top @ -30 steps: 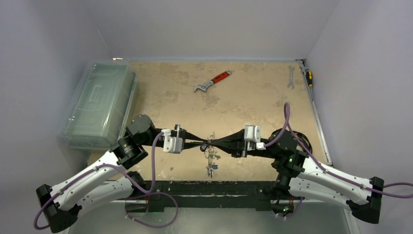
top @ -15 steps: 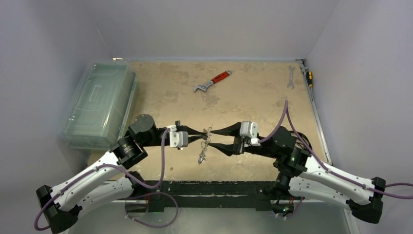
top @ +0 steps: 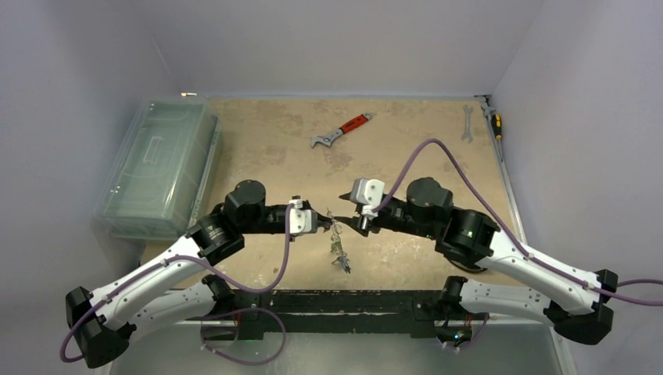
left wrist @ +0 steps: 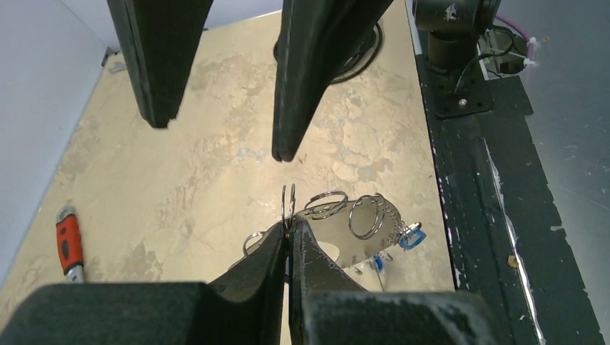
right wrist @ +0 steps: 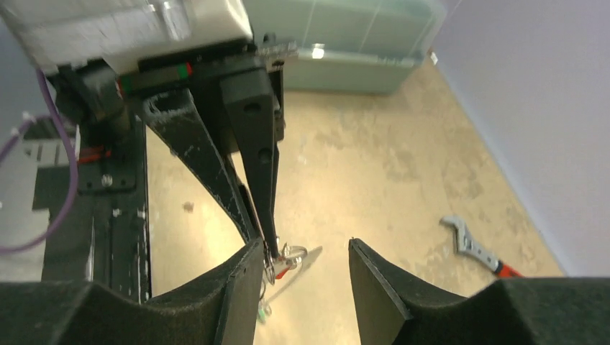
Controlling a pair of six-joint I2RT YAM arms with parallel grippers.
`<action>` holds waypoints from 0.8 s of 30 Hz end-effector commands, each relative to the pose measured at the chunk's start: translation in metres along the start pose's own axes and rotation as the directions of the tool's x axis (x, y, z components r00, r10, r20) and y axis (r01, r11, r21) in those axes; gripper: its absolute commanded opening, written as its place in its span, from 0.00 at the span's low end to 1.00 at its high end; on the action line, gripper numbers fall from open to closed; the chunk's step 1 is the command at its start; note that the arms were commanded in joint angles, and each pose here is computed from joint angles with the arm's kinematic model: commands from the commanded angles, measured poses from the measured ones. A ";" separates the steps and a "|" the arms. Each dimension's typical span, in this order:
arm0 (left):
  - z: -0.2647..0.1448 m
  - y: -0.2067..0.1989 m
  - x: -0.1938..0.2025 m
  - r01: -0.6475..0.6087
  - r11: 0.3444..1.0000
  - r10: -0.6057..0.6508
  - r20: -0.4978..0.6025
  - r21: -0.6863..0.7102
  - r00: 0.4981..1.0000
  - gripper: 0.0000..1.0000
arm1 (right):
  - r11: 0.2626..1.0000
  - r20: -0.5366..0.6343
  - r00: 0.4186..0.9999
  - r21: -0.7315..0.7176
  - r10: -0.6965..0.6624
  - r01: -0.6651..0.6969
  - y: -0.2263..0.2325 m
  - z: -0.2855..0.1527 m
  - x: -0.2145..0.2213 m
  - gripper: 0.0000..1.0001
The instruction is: Put the keys on the keyring
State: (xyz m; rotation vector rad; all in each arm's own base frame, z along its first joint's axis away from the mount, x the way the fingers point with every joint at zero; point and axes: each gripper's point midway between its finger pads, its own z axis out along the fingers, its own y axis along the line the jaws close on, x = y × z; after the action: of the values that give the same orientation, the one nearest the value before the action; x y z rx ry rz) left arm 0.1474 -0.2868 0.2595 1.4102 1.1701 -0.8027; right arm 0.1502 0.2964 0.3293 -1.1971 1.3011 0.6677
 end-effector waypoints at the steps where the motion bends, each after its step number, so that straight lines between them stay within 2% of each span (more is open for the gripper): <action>1: -0.004 0.013 -0.027 -0.062 0.998 0.064 0.051 -0.032 0.997 0.00 | 0.996 -0.165 0.985 -0.076 -0.051 0.039 0.008 -0.003 0.024 0.49; 10: -0.002 0.009 -0.025 -0.055 0.998 0.055 0.050 -0.006 0.997 0.00 | 0.984 -0.138 0.989 -0.172 -0.062 0.037 0.024 0.004 0.022 0.41; 24: -0.002 0.006 -0.026 -0.051 0.999 0.051 0.060 0.003 0.997 0.00 | 0.985 -0.150 0.986 -0.164 -0.077 0.052 0.022 0.017 0.030 0.30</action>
State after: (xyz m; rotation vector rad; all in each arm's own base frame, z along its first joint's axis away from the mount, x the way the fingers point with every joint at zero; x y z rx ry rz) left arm 0.1459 -0.2864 0.2523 1.4347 1.1931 -0.8092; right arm 0.1421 0.3055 0.2714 -1.4607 1.4239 0.6414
